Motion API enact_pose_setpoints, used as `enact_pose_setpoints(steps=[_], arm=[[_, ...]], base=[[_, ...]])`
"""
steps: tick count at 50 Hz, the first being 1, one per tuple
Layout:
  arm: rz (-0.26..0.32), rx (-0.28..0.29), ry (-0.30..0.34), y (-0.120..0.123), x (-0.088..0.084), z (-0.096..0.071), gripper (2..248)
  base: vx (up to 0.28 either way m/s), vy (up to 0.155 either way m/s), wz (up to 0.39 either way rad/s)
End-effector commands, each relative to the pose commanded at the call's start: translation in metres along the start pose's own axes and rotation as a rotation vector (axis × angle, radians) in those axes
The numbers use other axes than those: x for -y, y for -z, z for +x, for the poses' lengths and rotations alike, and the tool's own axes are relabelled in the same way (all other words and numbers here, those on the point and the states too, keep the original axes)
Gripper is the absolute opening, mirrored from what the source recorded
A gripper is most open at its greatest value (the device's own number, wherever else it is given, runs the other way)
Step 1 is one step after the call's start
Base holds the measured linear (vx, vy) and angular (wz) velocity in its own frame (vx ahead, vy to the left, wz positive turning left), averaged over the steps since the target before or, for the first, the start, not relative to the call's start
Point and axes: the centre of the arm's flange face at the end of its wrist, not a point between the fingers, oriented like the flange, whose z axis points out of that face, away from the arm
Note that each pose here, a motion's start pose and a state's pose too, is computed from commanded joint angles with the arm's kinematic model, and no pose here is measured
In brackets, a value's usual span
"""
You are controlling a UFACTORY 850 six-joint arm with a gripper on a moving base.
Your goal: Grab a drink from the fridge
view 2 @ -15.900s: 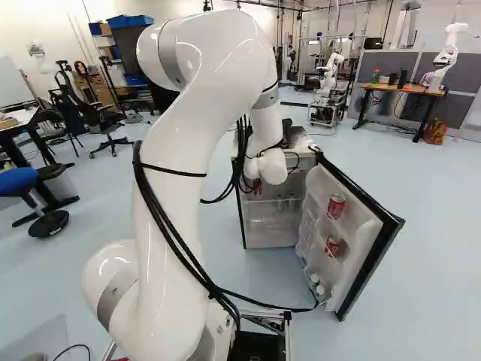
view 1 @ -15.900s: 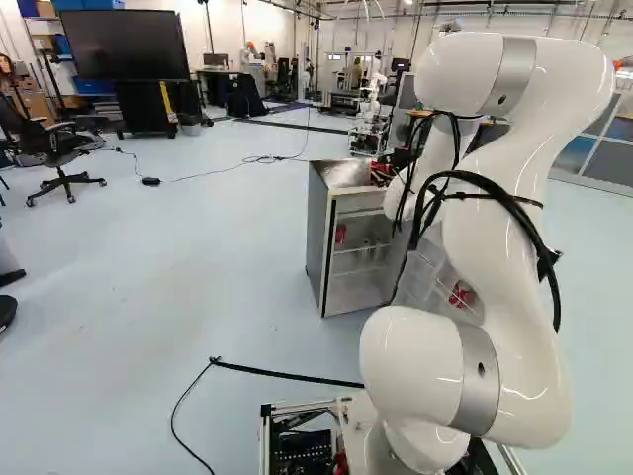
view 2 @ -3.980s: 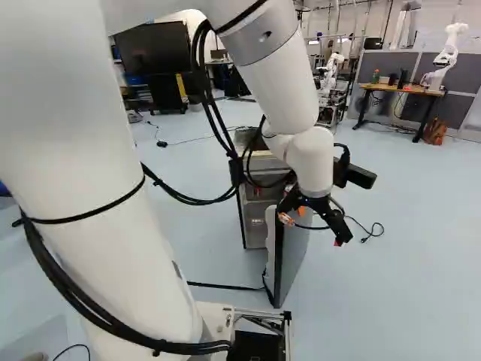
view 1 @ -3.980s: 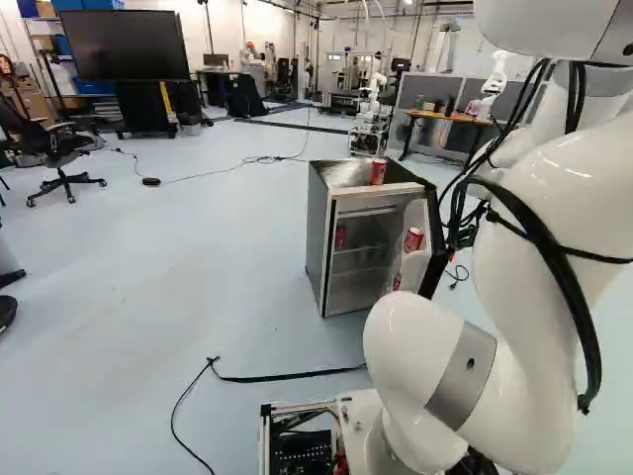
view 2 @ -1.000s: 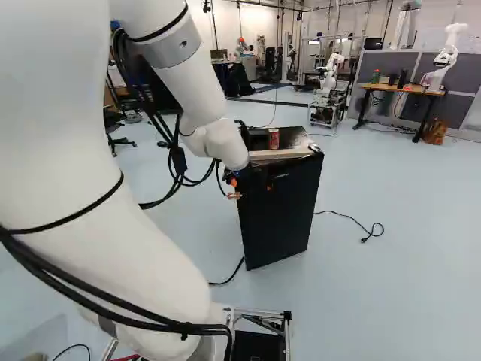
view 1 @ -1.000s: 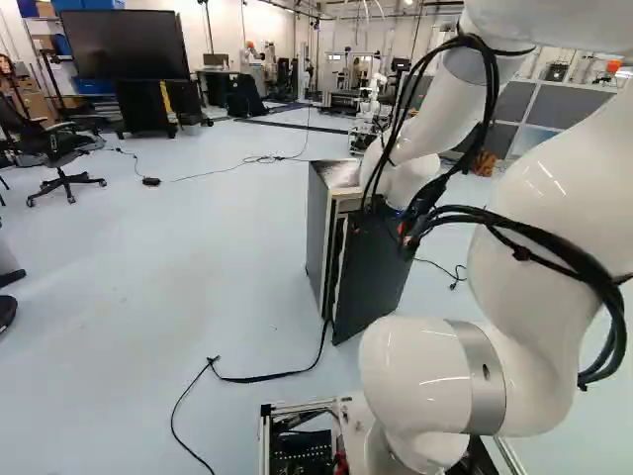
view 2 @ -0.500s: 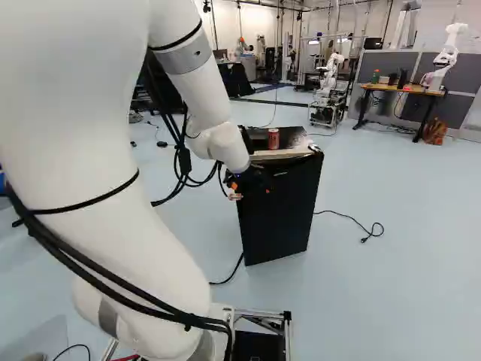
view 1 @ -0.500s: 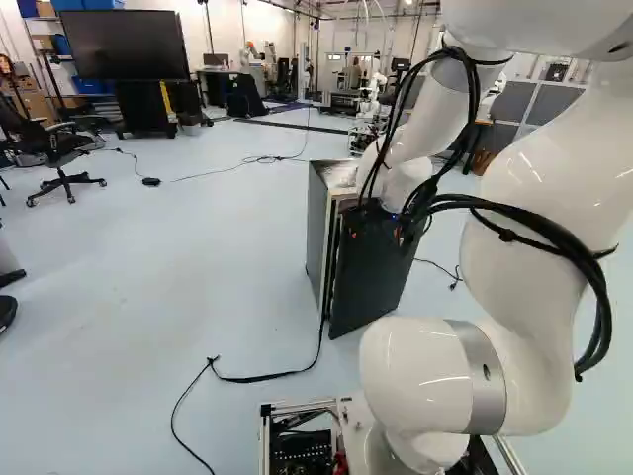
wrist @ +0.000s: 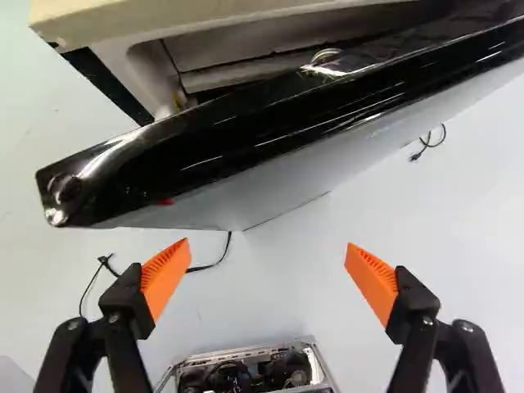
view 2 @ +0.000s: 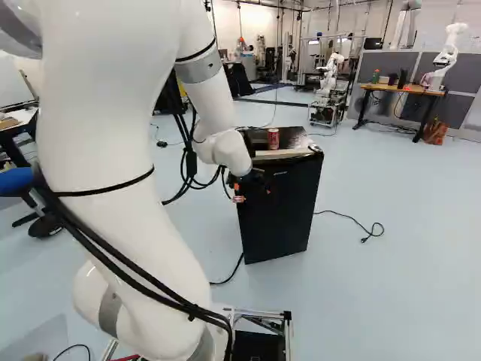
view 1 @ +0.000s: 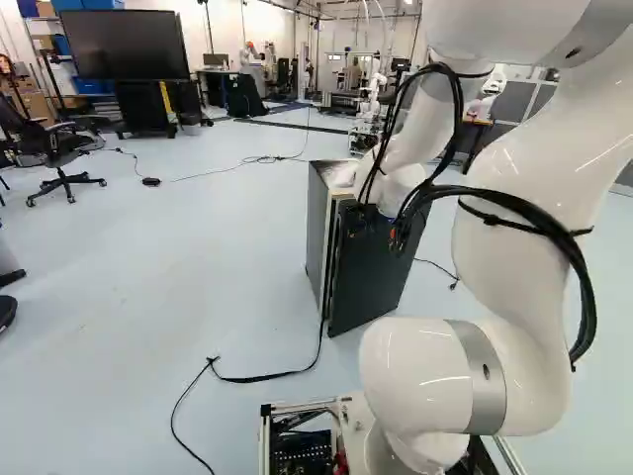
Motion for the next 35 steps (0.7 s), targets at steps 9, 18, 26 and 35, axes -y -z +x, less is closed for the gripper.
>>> enact_pose_setpoints(steps=[9, 18, 26, 35], arm=[[0.001, -0.040, 0.000, -0.0044, 0.0000, 0.0035, 247], [0.001, -0.090, 0.000, -0.0047, 0.0000, 0.0080, 247], [0.001, -0.106, 0.000, -0.0046, 0.0000, 0.0094, 247], [0.001, -0.108, 0.000, -0.0046, 0.0000, 0.0096, 247]], base=[[0.000, 0.000, 0.000], [0.000, 0.000, 0.000], [0.000, 0.000, 0.000], [0.000, 0.000, 0.000]])
